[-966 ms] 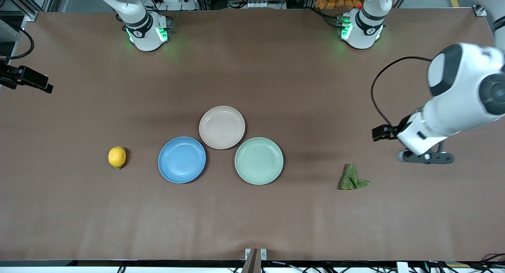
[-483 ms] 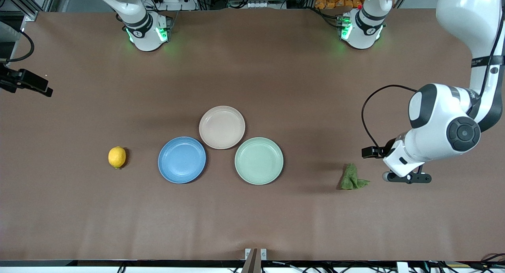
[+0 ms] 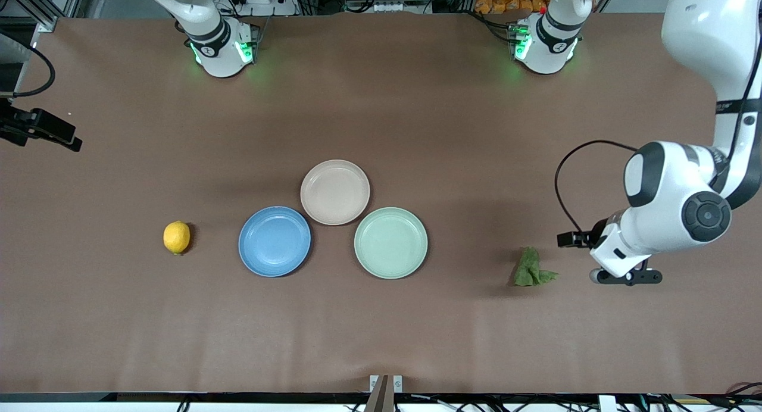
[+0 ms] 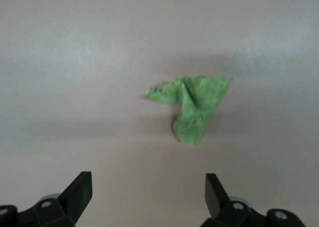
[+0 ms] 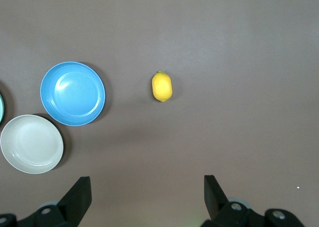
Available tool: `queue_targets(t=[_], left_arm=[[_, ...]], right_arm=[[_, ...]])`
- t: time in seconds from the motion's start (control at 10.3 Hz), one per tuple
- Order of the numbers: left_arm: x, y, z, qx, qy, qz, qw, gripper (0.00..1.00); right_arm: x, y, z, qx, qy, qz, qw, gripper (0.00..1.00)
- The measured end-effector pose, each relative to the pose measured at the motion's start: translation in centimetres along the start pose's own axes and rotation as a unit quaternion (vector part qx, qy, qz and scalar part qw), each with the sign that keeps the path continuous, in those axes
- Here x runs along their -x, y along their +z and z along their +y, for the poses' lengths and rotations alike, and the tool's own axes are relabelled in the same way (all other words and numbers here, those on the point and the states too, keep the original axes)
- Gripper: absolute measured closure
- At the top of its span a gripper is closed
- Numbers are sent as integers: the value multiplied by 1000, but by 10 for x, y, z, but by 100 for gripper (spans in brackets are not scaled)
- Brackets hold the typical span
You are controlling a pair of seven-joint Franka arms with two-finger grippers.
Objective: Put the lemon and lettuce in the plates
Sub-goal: 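Move the left gripper down over the green lettuce leaf, then grasp the lettuce with the left gripper while the right gripper approaches the lemon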
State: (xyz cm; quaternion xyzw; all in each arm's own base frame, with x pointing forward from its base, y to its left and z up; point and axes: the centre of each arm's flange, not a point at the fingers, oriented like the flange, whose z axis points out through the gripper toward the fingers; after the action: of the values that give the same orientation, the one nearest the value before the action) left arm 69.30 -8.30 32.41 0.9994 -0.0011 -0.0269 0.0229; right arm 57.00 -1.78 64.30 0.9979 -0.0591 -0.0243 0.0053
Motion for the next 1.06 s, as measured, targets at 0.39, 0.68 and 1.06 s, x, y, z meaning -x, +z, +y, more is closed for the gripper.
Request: queue_targets(t=[0.39,0.68,1.06], left_arm=[[-20,69,16,23,-31,43,998,0],[-23,87,28,31,-34,60,997,0],[-25,119,45,38,-52,74,995,0]], right_arm=[[-10,15,0,0,1,-4,1000,0],[-26,41,3,0,4,-20,1000,0],[-58,99,1,0,3,-46,999,0]])
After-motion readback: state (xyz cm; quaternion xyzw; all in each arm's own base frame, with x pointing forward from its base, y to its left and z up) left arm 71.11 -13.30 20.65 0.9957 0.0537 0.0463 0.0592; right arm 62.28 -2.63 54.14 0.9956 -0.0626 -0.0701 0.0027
